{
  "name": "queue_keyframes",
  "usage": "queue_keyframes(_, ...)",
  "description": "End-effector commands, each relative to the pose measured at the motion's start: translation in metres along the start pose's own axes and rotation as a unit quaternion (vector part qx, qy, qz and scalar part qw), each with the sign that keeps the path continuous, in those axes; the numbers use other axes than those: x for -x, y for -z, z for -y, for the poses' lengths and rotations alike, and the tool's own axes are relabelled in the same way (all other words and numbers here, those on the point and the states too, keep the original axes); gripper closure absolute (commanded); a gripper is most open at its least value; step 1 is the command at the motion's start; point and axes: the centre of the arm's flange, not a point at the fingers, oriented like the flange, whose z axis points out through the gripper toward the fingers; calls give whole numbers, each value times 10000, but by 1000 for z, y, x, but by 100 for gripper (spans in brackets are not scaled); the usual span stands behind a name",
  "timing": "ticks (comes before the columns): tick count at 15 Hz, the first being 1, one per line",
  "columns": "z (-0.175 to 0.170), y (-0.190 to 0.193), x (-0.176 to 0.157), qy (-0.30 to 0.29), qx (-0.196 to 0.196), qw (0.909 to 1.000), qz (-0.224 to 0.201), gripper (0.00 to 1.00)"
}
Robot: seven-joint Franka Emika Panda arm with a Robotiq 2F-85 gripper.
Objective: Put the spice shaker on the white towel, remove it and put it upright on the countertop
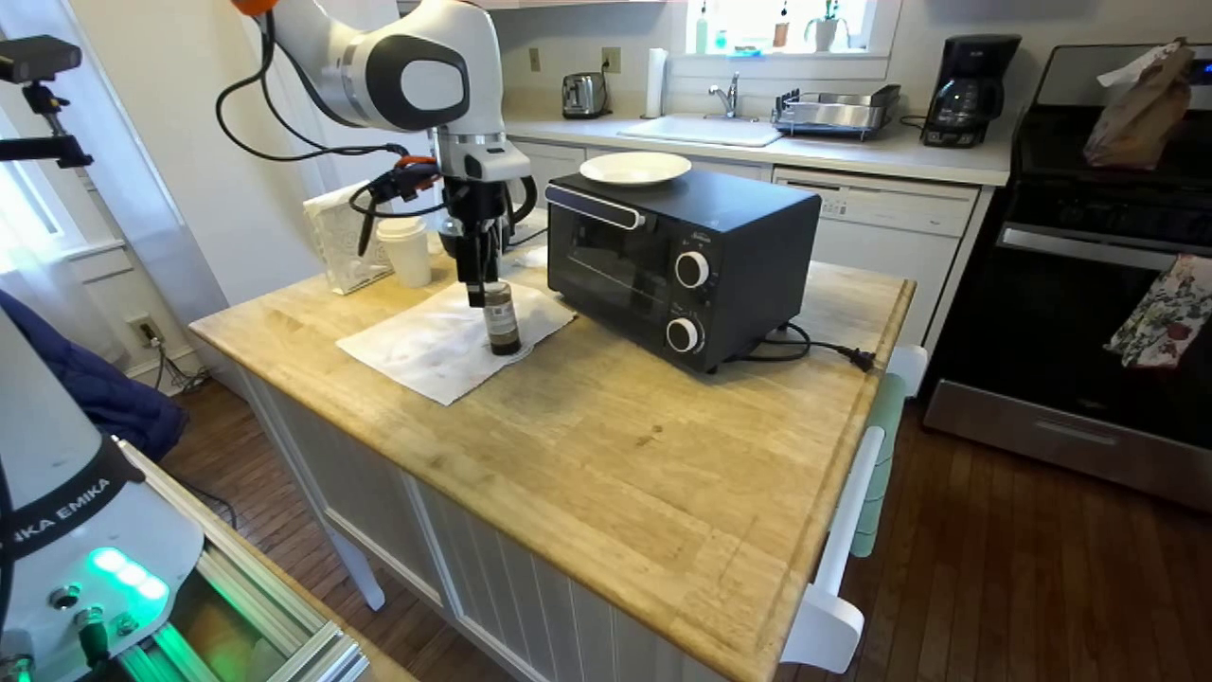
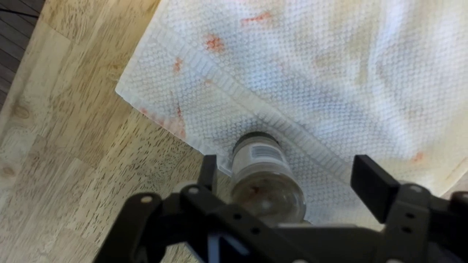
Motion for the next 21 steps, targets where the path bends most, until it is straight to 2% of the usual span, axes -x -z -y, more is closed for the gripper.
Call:
queue_keyframes(1,8,-1,-6,49,-50,10000,-8,3)
queue_keyframes(2,7,0,-8,34,-63,10000,-14,5)
queue_keyframes(3,6,2,-11,3,-66,10000,-48,1)
queue_keyframes(6,4,4,-18,-59,-22,9999,-133,0)
queue_keyframes(7,4,4,-20,-47,5,9999,-138,25)
queue_keyframes(9,7,-1,-22,-23,79,9999,-149,34)
queue_keyframes(13,8,-5,-21,34,173,9996,-226,64)
queue_keyframes(15,7,1,-13,124,211,9993,-287,76)
queue_keyframes(18,8,9,5,191,401,9975,-548,76)
queue_keyframes(21,13,15,19,-26,541,9947,-879,76)
